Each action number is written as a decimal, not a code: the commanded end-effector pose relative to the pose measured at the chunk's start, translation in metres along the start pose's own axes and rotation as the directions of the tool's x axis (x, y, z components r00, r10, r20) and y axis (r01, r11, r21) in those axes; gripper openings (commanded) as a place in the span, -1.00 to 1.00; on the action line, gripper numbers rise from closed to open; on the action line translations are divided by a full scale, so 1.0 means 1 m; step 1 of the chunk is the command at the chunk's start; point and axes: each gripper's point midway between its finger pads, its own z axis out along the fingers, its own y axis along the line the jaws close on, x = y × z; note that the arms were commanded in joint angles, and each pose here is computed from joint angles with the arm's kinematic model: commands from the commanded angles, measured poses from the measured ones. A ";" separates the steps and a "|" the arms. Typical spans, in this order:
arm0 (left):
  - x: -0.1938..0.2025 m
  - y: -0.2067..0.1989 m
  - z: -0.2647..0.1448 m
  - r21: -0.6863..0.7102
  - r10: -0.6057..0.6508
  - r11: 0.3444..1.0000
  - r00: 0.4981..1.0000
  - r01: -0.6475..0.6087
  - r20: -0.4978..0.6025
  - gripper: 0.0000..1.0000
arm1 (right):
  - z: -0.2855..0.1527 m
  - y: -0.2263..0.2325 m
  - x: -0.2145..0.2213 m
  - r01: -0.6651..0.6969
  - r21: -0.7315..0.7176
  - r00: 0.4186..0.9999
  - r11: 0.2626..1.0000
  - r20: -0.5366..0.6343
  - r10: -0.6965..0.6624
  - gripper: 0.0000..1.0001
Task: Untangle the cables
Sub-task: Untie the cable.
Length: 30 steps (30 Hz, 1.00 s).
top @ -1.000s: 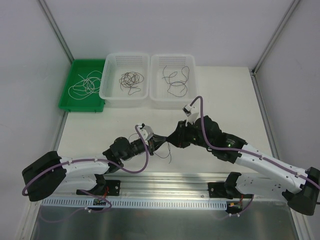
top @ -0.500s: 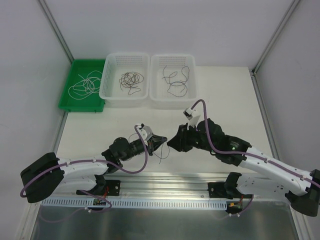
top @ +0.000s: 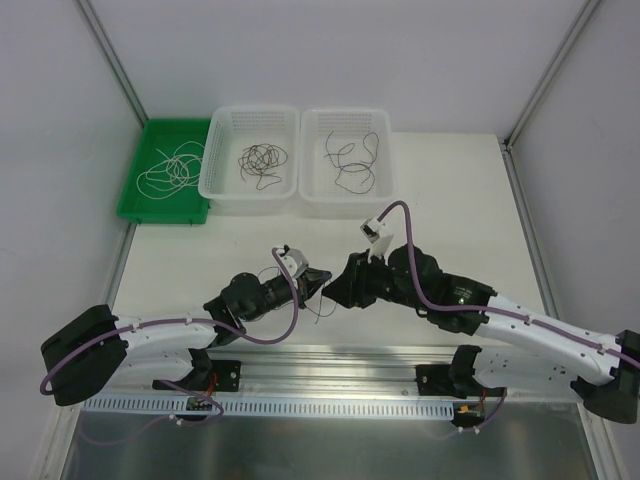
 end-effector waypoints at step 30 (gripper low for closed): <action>-0.025 -0.008 -0.005 0.024 0.099 0.995 0.993 -0.101 0.068 -1.00 | 0.018 -0.008 0.011 0.074 0.109 0.997 0.991 -0.031 -0.071 -0.99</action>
